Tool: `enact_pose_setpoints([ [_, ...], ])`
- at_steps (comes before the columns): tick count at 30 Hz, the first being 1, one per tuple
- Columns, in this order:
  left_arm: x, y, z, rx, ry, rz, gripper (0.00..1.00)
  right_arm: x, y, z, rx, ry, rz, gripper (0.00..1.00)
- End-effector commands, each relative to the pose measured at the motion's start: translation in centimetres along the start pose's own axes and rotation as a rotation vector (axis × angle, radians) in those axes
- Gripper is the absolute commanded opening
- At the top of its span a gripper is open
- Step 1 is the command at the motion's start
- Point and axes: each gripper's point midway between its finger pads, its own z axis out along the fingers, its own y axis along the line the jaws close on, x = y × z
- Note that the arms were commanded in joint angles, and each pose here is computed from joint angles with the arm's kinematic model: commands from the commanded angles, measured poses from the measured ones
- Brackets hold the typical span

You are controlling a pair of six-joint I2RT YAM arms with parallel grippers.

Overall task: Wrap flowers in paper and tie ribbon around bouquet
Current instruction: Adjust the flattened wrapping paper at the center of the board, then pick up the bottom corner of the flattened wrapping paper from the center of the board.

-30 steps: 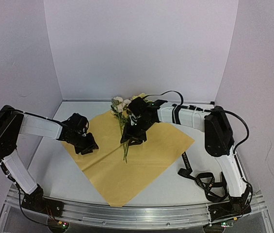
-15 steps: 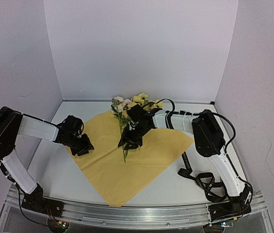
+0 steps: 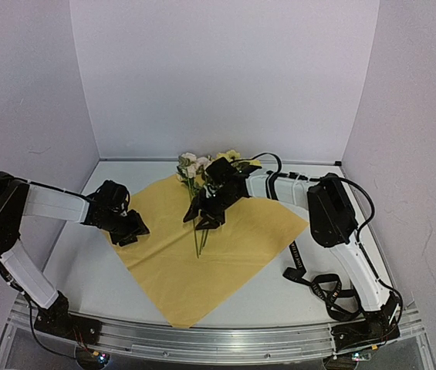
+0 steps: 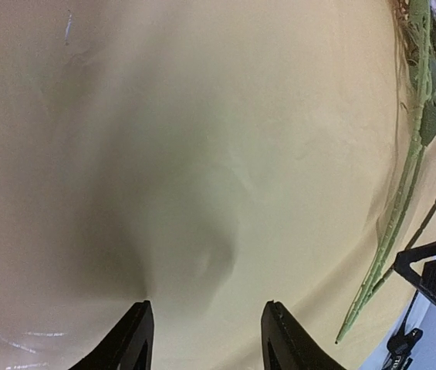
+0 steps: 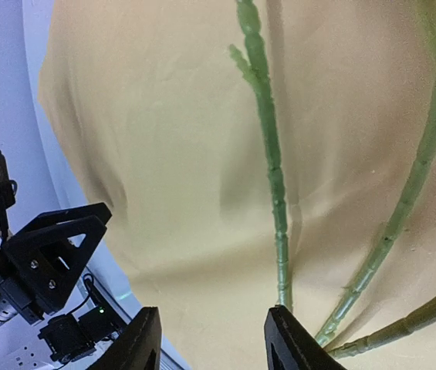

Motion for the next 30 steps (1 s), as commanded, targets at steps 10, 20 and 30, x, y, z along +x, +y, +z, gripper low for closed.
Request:
enact_pose_setpoints([
  [10,0.1,-0.3,-6.9,0.027,-0.094,-0.020,0.56,16.3,0.9,-9.1,0.213,0.156,-0.711,0.77],
  [20,4.9,2.8,-8.2,0.018,-0.054,-0.086,0.56,26.0,-4.3,-5.9,0.439,0.347,-1.232,0.85],
  [30,5.6,2.8,-8.7,0.015,-0.079,-0.086,0.56,26.2,-5.6,-1.5,0.571,0.343,-1.429,0.88],
])
